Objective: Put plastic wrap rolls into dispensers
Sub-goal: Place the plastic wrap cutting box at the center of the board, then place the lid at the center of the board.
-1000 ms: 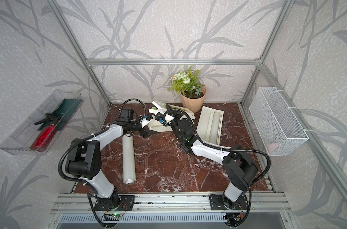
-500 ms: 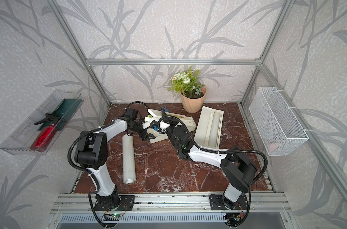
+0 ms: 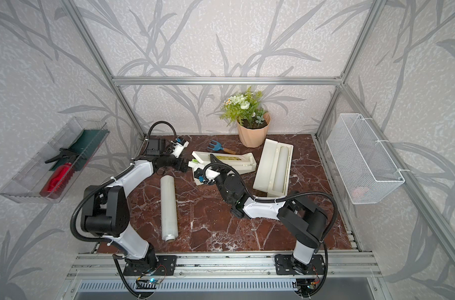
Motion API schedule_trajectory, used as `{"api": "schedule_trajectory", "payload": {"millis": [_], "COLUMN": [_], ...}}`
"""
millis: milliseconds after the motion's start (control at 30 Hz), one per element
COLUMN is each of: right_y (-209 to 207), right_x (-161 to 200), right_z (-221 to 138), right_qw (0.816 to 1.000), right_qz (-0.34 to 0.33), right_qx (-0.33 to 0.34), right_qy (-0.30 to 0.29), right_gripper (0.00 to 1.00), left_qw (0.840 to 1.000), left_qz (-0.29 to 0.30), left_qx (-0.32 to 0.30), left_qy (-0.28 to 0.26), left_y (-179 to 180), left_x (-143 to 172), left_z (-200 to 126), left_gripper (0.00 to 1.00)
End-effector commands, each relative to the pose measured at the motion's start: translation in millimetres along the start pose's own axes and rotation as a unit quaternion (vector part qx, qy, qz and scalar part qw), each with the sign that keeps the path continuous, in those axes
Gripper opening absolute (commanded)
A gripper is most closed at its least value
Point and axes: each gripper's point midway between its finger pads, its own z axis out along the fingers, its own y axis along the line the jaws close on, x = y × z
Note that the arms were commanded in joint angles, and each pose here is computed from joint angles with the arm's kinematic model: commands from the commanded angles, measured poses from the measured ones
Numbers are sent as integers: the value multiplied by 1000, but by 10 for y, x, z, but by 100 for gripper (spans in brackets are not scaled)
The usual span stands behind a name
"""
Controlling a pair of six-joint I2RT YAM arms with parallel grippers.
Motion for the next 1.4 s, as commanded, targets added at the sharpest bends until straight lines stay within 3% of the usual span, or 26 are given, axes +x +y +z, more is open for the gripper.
{"api": "schedule_trajectory", "payload": {"millis": [0,167,333,400,600,733,967,1200,1367], "right_y": [-28,244,427,363,-12,93,320,679,1024], "right_x": [-103,-100,-72,-140,-489,-913,-1218,-784,-410], "right_z": [-61,-192,-390,-308,106,-75,-449,-680,-703], "right_qw": [999,999,998,998,992,987,985,986,985], "right_qz": [13,-20,-46,-49,-67,-104,-161,-162,-165], "right_qx": [31,17,-11,-6,12,0,4,9,-5], "right_qy": [-24,-27,-29,-45,-105,-124,-62,22,52], "right_gripper": [1,1,1,1,1,0,0,0,0], "left_qw": [988,971,965,963,962,965,950,936,933], "left_qz": [-132,-211,-222,-224,-241,-231,-264,-277,-275], "left_qx": [-81,-108,-140,-143,-127,-124,-163,-218,-230], "left_qy": [-26,-19,-29,-40,-28,-22,7,-2,3], "left_y": [206,177,171,150,79,88,250,402,437], "left_x": [-91,0,10,-1,158,138,183,215,245], "left_z": [-266,-549,-848,-923,-847,-832,-888,-1085,-1103], "left_gripper": [99,99,99,99,99,99,99,99,98]}}
